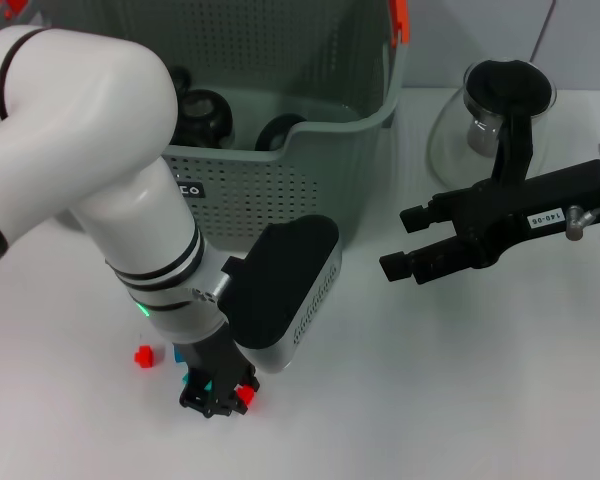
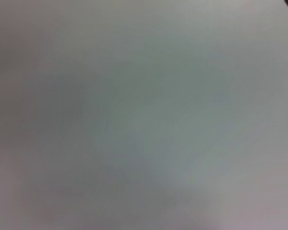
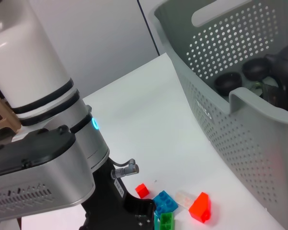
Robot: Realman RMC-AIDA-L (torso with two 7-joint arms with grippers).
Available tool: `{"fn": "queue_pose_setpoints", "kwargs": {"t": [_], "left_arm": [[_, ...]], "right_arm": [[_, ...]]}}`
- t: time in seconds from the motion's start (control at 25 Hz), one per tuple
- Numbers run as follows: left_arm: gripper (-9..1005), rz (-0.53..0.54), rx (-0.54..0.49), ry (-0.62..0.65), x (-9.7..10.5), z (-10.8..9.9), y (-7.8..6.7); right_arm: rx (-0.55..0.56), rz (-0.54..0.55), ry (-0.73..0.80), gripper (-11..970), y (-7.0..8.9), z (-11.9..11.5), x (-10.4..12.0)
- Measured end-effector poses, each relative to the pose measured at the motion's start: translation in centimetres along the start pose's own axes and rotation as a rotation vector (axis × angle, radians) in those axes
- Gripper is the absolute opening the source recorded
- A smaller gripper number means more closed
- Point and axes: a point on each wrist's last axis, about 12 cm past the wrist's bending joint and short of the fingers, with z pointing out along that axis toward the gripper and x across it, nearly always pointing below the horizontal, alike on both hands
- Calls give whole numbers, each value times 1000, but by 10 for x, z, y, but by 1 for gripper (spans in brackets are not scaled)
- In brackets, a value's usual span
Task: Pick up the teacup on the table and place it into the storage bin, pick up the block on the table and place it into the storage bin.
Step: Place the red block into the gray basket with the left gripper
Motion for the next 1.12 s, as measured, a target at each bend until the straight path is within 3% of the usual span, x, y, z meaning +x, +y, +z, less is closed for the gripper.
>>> {"fn": "queue_pose_setpoints", "kwargs": {"t": [0.2,0.32,0.4,0.44,0.48,0.6,0.8,0.96,1.0,1.12], "left_arm": [[187,-3,11,-9,-1,-5,-1],[185,-21,15,-65,-1,-21,-2],[186,-51,0,-146,4,-44,-1],[188,-51,0,-146,4,-44,-1],[189,-107,-34,-264,17,-72,-1],[193,-176,-105,-415,39,-107,-3],[200,-335,-343,-682,93,-168,-10],[205,-452,-469,-797,123,-192,-11],[207,-616,-562,-880,149,-203,-5],[211,-797,-605,-921,171,-204,7]], "right_arm": [[5,0,-3,942,-1,0,0],[1,-3,-6,942,0,-1,0],[-7,-6,-9,942,1,-1,0],[-13,-7,-10,942,1,-2,1],[-17,-8,-11,942,2,-2,1],[-30,-13,-10,942,3,-3,3],[-52,-16,-5,942,6,-4,5],[-59,-22,1,941,6,-5,4],[-61,-25,2,941,7,-5,4],[-67,-36,5,941,7,-5,4]]}}
